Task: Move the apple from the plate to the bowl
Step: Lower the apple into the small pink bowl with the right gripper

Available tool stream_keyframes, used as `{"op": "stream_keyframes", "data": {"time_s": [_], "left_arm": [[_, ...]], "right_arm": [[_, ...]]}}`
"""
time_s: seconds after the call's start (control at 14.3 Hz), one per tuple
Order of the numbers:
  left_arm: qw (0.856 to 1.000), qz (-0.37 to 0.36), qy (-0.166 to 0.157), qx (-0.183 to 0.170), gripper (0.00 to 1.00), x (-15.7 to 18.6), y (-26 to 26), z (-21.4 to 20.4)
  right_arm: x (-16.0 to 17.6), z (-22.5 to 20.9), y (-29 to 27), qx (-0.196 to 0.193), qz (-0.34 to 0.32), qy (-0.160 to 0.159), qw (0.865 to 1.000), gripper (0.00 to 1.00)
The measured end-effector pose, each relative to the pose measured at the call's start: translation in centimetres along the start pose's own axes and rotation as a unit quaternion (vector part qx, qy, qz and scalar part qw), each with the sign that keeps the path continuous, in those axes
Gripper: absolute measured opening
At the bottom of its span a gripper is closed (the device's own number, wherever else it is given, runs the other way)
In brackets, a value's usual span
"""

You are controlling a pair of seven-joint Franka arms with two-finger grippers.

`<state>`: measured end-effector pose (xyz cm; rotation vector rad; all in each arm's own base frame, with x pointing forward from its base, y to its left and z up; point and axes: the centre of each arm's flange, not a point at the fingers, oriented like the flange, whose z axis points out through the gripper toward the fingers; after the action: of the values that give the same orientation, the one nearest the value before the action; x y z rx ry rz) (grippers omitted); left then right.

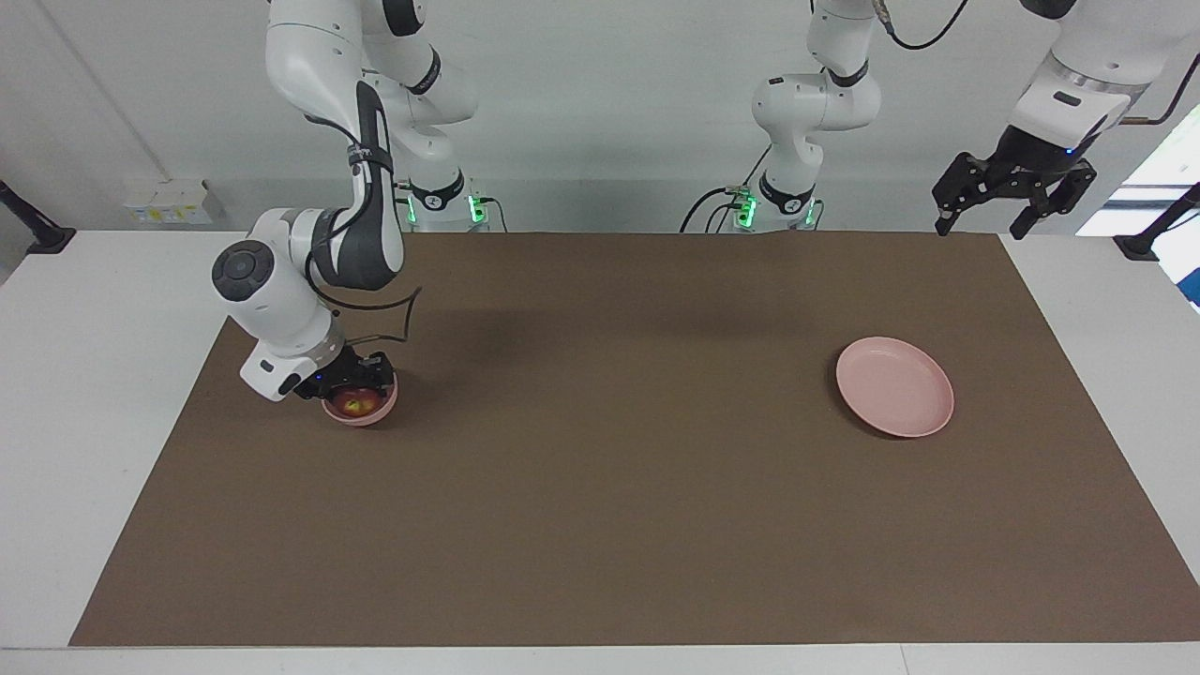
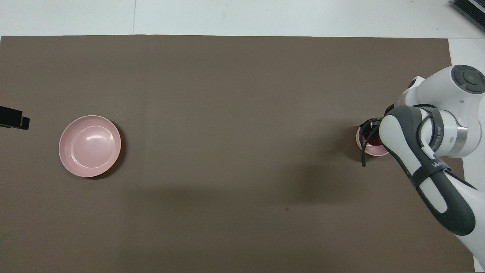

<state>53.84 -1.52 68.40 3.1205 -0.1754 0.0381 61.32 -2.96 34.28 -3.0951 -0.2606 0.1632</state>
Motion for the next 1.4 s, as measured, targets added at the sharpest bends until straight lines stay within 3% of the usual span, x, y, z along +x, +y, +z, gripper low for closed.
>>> {"op": "stream_keyframes", "data": {"time_s": [1.19,1.4], "left_arm": [[1.0,-0.016,-0.005,0.002,1.0,-0.7,-1.0,-0.5],[1.0,-0.017,-0.006,0.002,1.0,-0.7,-1.0,-0.4]], "right_arm": [[-0.3,1.6,0.7,0.001,0.006,-0.007,1.0,0.79],[-0.3,1.5,0.7,0.001,0.006,-0.007,1.0,1.0]]}}
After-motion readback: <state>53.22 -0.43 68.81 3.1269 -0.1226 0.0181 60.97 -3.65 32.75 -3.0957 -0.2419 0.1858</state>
